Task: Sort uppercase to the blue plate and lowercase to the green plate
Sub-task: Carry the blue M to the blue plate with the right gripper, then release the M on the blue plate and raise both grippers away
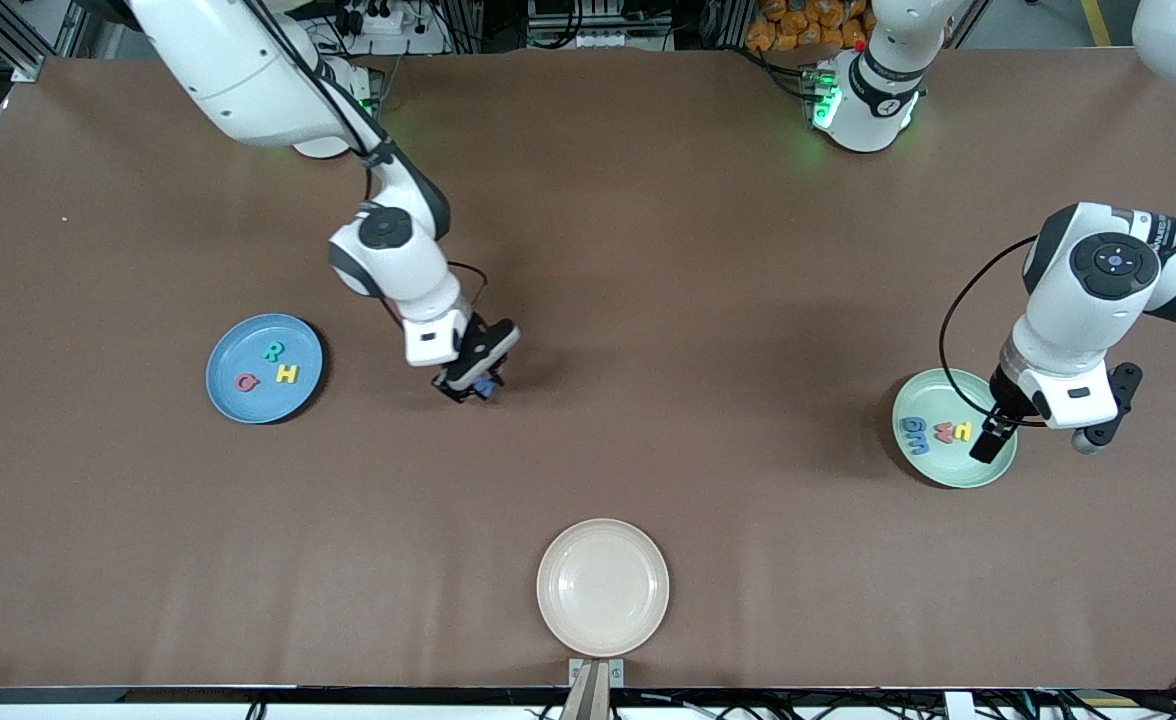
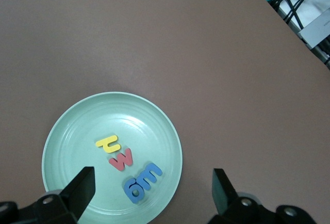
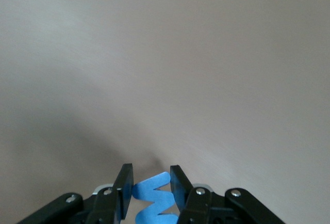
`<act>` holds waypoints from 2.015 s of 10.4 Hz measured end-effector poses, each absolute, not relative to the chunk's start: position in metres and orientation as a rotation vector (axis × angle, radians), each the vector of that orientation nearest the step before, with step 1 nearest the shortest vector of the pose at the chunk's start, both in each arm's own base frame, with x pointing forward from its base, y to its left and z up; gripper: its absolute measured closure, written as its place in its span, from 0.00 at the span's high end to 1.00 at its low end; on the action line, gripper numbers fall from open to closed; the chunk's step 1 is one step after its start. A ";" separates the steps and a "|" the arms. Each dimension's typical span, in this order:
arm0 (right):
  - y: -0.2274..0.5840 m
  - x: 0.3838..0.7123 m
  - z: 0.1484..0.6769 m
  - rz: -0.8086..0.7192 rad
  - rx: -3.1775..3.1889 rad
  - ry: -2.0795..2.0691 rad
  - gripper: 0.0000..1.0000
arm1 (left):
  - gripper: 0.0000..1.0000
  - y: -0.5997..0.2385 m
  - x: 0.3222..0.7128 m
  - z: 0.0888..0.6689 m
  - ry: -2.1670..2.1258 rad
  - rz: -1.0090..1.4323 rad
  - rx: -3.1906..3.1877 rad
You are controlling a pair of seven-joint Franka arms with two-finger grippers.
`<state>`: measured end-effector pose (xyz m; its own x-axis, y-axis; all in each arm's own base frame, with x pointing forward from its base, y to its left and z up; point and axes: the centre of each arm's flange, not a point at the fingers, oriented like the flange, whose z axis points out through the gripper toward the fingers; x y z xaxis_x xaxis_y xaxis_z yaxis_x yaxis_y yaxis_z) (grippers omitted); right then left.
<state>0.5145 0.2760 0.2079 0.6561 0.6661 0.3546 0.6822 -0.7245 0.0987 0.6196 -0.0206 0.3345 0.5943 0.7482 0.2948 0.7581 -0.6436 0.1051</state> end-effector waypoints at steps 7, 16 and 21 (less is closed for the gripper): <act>0.035 0.525 0.213 -0.476 -3.002 -1.177 0.37 | 1.00 -0.040 0.615 0.385 -1.083 -0.187 -2.806; -0.065 0.474 0.190 -0.295 -3.049 -1.155 0.37 | 1.00 -0.047 0.596 0.434 -0.792 -0.045 -2.975; -0.057 0.474 0.192 -0.285 -3.061 -1.119 0.75 | 1.00 -0.005 0.584 0.531 -0.336 -0.058 -3.114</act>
